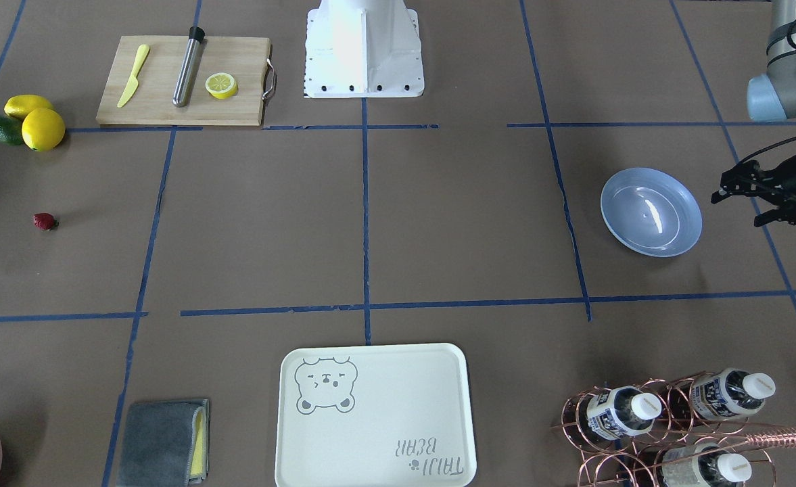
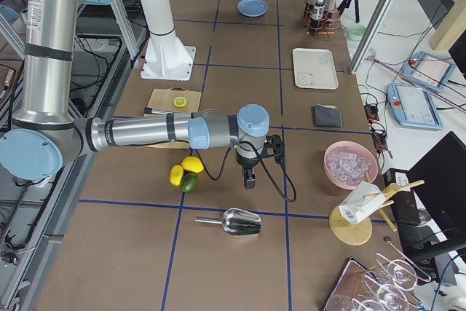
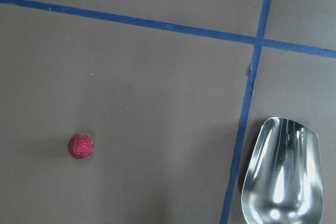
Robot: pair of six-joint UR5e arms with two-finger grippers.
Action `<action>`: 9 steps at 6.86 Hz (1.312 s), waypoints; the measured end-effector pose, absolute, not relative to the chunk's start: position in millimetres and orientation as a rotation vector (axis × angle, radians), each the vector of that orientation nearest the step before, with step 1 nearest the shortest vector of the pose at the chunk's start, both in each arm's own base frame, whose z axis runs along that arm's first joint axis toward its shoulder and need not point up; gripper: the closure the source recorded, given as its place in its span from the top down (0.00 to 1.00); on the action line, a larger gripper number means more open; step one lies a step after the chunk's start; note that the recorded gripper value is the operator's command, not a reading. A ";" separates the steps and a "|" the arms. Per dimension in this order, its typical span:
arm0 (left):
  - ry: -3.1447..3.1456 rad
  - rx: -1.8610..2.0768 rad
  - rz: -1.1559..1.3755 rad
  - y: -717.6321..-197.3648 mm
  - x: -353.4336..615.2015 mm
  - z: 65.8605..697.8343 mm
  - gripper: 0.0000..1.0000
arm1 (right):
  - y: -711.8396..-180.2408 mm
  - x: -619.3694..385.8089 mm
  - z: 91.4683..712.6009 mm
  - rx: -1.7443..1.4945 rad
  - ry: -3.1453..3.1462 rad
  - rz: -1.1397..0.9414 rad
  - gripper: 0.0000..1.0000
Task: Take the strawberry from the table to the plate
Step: 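Lower the left gripper to the rim of the light blue plate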
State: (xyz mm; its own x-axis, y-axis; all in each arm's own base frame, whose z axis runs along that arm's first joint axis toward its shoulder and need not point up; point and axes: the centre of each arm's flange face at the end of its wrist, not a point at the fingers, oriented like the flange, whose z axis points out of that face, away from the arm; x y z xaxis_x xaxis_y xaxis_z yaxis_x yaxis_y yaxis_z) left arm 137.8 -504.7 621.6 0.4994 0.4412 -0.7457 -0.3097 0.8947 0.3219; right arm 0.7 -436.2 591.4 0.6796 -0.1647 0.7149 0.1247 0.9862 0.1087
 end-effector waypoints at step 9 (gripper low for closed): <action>0.880 0.108 0.536 -506.4 208.4 645.3 0.08 | -436.2 -4.5 596.0 0.039 -0.807 -0.170 1.00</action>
